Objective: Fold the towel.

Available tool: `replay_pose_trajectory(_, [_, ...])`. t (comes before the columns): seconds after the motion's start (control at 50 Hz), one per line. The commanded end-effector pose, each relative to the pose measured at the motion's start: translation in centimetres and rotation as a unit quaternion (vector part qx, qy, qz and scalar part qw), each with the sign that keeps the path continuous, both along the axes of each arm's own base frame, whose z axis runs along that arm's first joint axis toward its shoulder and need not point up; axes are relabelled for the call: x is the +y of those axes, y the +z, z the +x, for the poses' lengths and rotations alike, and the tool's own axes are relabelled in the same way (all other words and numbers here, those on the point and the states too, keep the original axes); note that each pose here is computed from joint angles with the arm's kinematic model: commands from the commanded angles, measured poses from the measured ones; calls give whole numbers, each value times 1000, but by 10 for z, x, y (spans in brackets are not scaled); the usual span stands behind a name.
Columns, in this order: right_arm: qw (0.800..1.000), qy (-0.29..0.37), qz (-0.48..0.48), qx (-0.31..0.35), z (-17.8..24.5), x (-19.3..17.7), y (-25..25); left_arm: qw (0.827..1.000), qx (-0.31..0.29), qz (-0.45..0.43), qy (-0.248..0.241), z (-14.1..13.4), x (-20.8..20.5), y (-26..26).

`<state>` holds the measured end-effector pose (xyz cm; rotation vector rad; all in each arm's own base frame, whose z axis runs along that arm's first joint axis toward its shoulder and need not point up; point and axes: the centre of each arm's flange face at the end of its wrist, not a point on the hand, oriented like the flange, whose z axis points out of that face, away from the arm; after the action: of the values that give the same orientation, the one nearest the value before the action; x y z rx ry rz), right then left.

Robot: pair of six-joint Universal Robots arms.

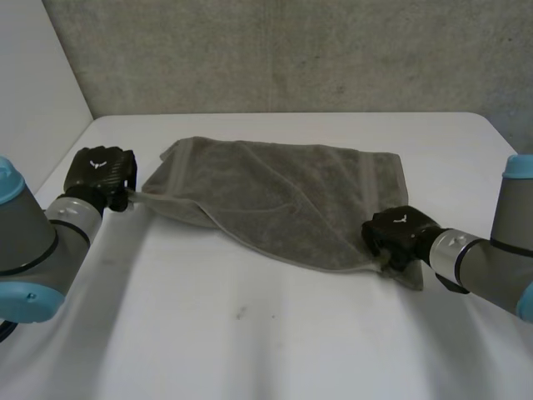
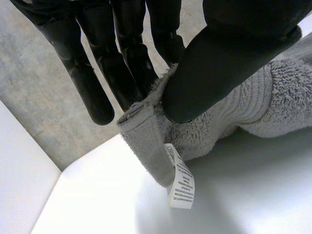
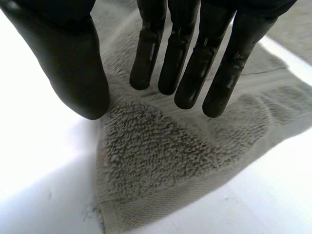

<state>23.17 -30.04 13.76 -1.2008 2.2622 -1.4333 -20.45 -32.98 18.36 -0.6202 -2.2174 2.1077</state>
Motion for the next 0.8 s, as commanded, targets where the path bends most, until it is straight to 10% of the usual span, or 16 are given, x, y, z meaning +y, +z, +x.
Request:
replay_pose_trajectory(0.02, [997, -56, 0, -43, -8, 6, 6, 1000, 3, -5, 0, 0, 2, 5])
replay_pose_trajectory(0.8, [995, -75, -35, 51, -57, 26, 53, 998, -50, 36, 0, 14, 52, 7])
